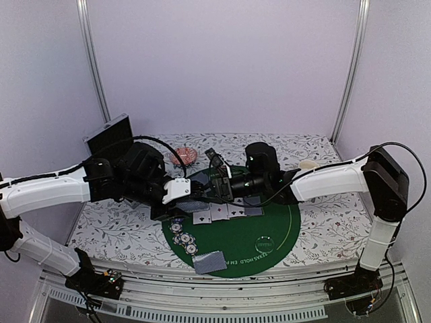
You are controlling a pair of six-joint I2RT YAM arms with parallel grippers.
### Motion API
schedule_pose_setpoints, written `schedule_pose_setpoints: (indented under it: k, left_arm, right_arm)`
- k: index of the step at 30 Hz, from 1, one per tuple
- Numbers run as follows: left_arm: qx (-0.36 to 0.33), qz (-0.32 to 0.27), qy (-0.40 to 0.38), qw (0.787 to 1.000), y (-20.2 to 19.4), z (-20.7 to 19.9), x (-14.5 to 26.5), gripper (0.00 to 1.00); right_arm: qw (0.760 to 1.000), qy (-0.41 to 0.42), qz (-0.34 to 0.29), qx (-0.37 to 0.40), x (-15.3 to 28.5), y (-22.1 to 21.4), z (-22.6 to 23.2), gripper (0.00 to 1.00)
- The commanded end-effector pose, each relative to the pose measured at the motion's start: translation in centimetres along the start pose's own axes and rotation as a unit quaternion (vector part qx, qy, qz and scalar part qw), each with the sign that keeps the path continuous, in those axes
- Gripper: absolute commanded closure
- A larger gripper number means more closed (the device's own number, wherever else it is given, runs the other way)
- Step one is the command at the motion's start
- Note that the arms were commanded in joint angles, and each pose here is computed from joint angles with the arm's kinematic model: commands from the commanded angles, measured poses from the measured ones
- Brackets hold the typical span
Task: Distribute texas hold em gaming equipment
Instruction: Pick up the poker card from the face-down deck piles.
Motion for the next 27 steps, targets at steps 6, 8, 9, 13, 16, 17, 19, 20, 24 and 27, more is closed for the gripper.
schedule_pose_setpoints:
  k: [6, 8, 9, 13, 16, 17, 19, 20, 24, 27]
  left_arm:
    - [-0.016, -0.025, 0.012, 0.999, 1.1, 0.1, 0.8, 0.57]
    - [-0.015, -0.025, 0.012, 1.000, 1.0, 0.1, 0.8, 0.57]
    - [-0.016, -0.025, 0.012, 0.999, 1.1, 0.1, 0.8, 0.57]
    - [-0.015, -0.026, 0.012, 0.999, 1.1, 0.1, 0.8, 0.57]
    - [-0.015, -0.024, 0.011, 1.000, 1.1, 0.1, 0.7, 0.57]
    - [-0.015, -0.024, 0.011, 1.000, 1.0, 0.1, 0.7, 0.57]
    - [-0.015, -0.025, 0.011, 1.000, 1.1, 0.1, 0.7, 0.57]
    - [-0.015, -0.026, 0.011, 0.999, 1.1, 0.1, 0.7, 0.57]
    - [-0.016, -0.031, 0.008, 0.999, 1.3, 0.1, 0.9, 0.57]
    - [-0.016, -0.035, 0.007, 0.999, 1.4, 0.1, 1.0, 0.57]
  right_arm:
    - [0.996, -0.084, 0.000, 0.003, 1.8, 0.0, -0.5, 0.64]
    - [0.996, -0.093, 0.001, 0.008, 2.3, 0.1, -0.3, 0.62]
    - [0.995, -0.097, 0.001, 0.009, 2.5, 0.1, -0.1, 0.60]
    - [0.995, -0.102, 0.005, 0.019, 2.9, 0.4, 0.4, 0.55]
    - [0.997, -0.074, 0.020, 0.035, 2.2, 0.4, 1.4, 0.47]
    - [0.997, -0.062, 0.024, 0.049, 1.7, 0.5, 2.0, 0.42]
    - [0.996, -0.058, 0.035, 0.059, 0.7, 0.2, 2.0, 0.36]
    - [0.996, -0.057, 0.032, 0.064, 0.3, 0.7, 2.2, 0.33]
    - [0.995, -0.076, 0.016, 0.058, -0.5, 1.1, 0.9, 0.26]
    - [0.995, -0.085, 0.013, 0.050, -1.0, 1.1, 0.0, 0.26]
Point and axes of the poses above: each gripper's point midway between its finger pads, its own x axis back along the fingers, its own z axis along the line the jaws close on, y = z × x, the point moved 7 cm from there along x, back along the fingers, and after that the axes turned 4 degrees about -x, right-handed, at the moved point
